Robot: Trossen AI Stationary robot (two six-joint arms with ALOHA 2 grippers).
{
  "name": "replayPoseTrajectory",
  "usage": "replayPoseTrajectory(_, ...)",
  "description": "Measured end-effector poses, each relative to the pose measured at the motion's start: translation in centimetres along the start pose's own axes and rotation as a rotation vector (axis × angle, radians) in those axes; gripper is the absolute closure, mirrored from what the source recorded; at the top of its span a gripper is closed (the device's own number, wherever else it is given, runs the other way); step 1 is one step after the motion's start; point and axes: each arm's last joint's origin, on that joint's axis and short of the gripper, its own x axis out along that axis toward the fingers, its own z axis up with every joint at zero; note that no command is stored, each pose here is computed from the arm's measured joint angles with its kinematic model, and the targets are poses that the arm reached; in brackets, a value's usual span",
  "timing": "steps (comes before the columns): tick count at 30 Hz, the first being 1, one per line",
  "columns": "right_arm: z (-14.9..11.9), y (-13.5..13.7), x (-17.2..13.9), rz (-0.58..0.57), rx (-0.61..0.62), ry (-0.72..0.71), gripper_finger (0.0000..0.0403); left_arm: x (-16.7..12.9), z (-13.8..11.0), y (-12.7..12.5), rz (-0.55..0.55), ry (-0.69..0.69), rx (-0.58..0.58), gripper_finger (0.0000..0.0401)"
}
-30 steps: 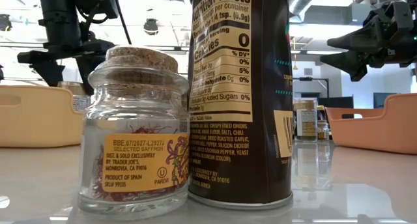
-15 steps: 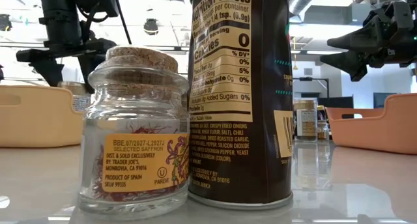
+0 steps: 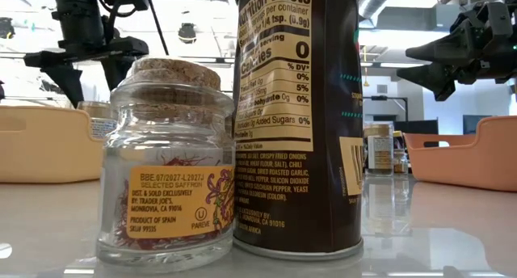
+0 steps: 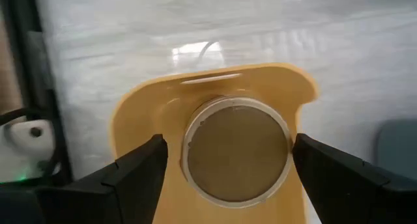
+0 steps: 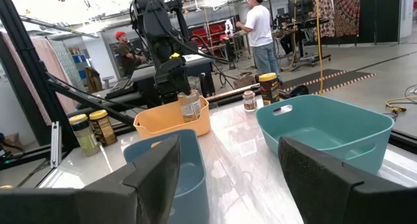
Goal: Sort spices by type
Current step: Put the gold seasoning bottle into the yellow bin, then put the yellow seasoning bottle into the orange bin
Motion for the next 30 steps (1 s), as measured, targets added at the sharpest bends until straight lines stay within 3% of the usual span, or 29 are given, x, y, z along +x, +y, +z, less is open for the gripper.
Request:
replayPoseTrajectory(9,0.0,0.0,0.0,0.000,0.000,-0.002,0.0117,-1.6,0.5,0.2,0.039,-0.025,0.002,0.0084)
replayPoseTrajectory(14,0.1,0.0,0.0,0.001,0.003,-0.007,0.0117,-2.0,0.6,0.0,0.023,-0.024,0.138,0.0084)
replayPoseTrajectory(25,0.1,0.0,0.0,-0.006,-0.007,-0.013,0.0117,-2.0,0.6,-0.2,0.002,-0.013,0.284,0.0085)
replayPoseTrajectory(30,0.3,-0.1,0.0,-0.031,-0.004,-0.031,0.0117,-2.2,1.0,-1.1,-0.081,-0.075,0.350,0.0085)
